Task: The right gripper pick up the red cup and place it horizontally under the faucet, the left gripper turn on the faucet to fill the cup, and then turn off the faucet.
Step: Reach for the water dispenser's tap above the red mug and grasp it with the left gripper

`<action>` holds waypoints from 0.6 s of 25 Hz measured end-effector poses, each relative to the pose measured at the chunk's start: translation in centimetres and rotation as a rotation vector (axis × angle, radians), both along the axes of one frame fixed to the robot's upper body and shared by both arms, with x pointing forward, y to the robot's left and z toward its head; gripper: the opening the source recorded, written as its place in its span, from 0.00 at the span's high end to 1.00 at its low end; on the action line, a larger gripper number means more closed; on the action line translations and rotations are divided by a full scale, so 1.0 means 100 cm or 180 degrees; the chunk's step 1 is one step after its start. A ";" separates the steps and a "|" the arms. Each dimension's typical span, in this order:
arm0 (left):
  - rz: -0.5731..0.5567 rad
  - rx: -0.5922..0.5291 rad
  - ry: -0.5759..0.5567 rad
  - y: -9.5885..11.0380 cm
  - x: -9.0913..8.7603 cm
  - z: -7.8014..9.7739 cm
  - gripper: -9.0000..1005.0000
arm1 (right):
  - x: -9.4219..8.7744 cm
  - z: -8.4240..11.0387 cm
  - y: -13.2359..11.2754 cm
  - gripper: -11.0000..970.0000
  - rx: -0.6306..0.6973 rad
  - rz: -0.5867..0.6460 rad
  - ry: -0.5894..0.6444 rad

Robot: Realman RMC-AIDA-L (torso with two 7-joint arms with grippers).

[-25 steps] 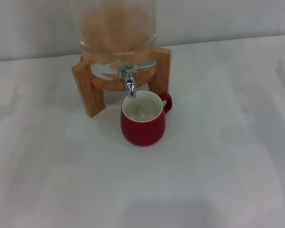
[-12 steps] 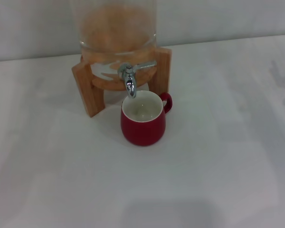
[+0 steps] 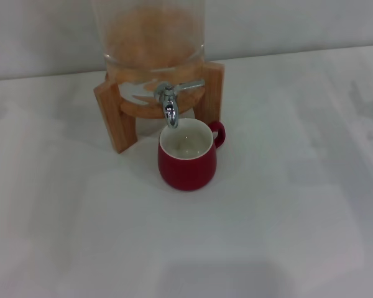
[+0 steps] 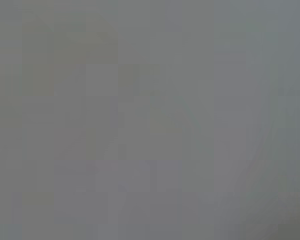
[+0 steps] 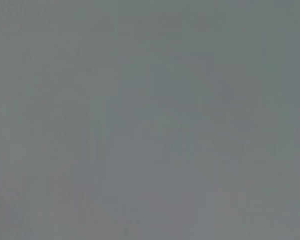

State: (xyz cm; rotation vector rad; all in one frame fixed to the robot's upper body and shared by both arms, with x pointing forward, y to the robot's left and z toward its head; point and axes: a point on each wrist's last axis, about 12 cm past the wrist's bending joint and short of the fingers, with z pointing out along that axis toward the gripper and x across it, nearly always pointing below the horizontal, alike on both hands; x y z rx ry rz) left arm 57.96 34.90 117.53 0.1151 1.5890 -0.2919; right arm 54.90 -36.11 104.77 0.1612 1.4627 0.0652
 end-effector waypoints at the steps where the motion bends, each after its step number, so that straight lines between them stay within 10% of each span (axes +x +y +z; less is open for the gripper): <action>1: -0.0090 0.0040 0.0112 -0.002 0.000 0.004 0.17 | 0.001 0.000 0.000 0.29 0.0003 0.0004 -0.0003; 15: -0.0853 0.0377 0.1516 -0.023 -0.042 0.047 0.17 | 0.015 0.006 0.009 0.29 -0.0045 0.0129 0.0008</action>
